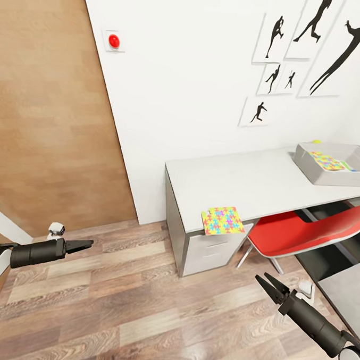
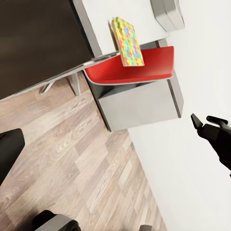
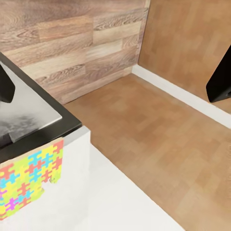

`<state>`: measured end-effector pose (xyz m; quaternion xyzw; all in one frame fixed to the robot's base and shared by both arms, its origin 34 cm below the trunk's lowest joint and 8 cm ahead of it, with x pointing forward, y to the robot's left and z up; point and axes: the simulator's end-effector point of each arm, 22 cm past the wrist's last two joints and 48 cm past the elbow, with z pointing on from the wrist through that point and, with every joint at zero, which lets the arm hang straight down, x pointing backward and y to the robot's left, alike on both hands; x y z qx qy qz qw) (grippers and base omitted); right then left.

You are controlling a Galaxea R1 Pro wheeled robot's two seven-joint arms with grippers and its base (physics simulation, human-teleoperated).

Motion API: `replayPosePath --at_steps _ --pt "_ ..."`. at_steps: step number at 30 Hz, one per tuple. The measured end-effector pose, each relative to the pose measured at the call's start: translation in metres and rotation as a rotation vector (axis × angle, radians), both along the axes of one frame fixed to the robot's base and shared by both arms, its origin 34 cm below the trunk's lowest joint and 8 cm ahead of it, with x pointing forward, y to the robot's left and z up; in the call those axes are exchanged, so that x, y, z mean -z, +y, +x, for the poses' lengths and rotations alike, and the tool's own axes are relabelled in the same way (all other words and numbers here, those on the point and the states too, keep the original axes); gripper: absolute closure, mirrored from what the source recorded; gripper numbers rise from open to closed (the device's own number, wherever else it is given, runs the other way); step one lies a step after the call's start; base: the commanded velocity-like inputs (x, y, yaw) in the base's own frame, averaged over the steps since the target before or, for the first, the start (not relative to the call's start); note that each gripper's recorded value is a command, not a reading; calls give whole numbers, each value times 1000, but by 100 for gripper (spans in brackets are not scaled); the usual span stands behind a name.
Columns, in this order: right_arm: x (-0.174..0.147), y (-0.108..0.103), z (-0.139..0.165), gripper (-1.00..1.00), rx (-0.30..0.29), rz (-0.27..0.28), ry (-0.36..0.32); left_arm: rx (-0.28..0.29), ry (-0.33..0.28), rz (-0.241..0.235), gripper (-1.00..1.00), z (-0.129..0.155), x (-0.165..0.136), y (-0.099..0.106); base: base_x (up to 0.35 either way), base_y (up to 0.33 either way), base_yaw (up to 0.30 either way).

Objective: Put all the toys in the child's room - the three board games (two on the bed and one on the table), the two jigsaw puzzles on the table, and the tennis ball on the table - inside the toy box on the table in the child's room.

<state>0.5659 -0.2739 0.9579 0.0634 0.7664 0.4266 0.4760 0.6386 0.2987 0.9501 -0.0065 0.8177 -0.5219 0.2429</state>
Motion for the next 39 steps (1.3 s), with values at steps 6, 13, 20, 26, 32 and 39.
replayPosePath --at_steps 6,13,20,26,32,39 --pt "-9 5 -2 -100 -16 20 -26 0 -10 0 -100 1 -5 0 32 -30 0" --pt "-16 7 -2 -100 -21 26 -44 3 -24 -3 -100 0 -13 -1 204 -118 0" --pt "-22 7 -2 -100 -23 28 -56 11 -37 -4 -100 0 -19 -4 69 -49 0" --pt "-42 15 -4 -100 -64 53 -111 15 -57 -2 -100 1 -24 -6 6 -116 0" --pt "-80 24 -19 -100 -162 130 -230 15 -109 5 -100 4 -32 -6 14 -145 0" --pt "-109 -4 -21 -100 -144 131 -322 34 -110 12 -100 0 -30 -14 5 -83 0"
